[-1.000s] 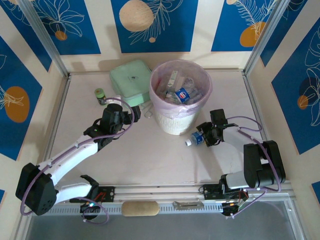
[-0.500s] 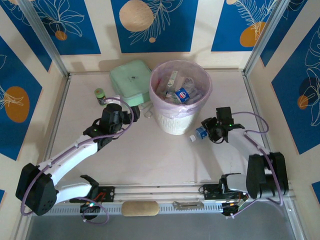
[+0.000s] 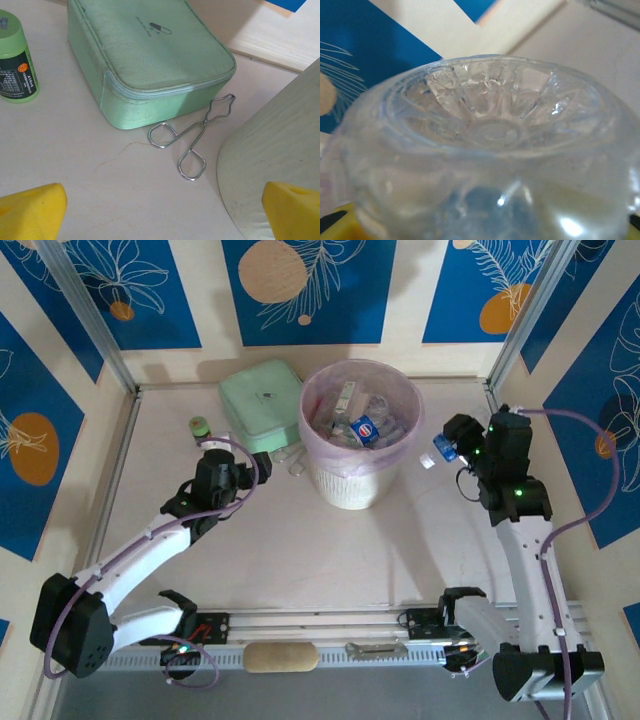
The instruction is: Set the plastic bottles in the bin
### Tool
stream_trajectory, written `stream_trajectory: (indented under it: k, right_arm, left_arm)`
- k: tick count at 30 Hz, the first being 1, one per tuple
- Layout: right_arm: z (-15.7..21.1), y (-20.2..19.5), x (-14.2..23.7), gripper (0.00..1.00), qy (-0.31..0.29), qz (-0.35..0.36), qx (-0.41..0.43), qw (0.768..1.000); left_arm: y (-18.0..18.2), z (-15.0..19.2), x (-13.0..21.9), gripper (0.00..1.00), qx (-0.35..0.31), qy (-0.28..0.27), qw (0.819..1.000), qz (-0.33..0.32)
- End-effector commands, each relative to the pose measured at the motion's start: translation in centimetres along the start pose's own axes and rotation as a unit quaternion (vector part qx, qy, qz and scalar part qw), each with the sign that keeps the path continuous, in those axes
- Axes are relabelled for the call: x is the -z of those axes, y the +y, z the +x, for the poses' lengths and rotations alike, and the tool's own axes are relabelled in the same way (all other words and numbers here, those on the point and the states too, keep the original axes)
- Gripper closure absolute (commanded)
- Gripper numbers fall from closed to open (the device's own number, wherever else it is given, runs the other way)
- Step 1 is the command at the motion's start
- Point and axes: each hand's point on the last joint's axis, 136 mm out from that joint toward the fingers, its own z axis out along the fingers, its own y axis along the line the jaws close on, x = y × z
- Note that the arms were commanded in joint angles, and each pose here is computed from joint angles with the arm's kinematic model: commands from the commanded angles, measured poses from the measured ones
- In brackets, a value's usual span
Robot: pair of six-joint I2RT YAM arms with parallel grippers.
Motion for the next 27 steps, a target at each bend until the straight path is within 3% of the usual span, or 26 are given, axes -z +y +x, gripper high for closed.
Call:
stream_trajectory:
  k: [1,8,16,27]
  right_arm:
    - [-2.4,3.5,2.0,0.48,-0.028,-0.044,0.063,0.997]
    - [-2.8,13.2,1.9,0.48,0.0,-0.169,0.128,0.977]
    - [1.5,22.7,-1.8,0.48,0.066,-0.251,0.232,0.937]
    - [8.5,25.4,-5.7,0.48,0.172,-0.258,0.299,0.903]
  left_arm:
    - [0.0,-0.6,0.3,0.0,0.015,-0.011,1.0,0.012]
    - [0.3,-1.1,0.8,0.0,0.019,-0.015,1.0,0.013]
    - [0.8,-1.1,1.6,0.0,0.021,-0.016,1.0,0.008]
    - [2.0,-1.2,2.8,0.0,0.022,-0.026,0.999,-0.007]
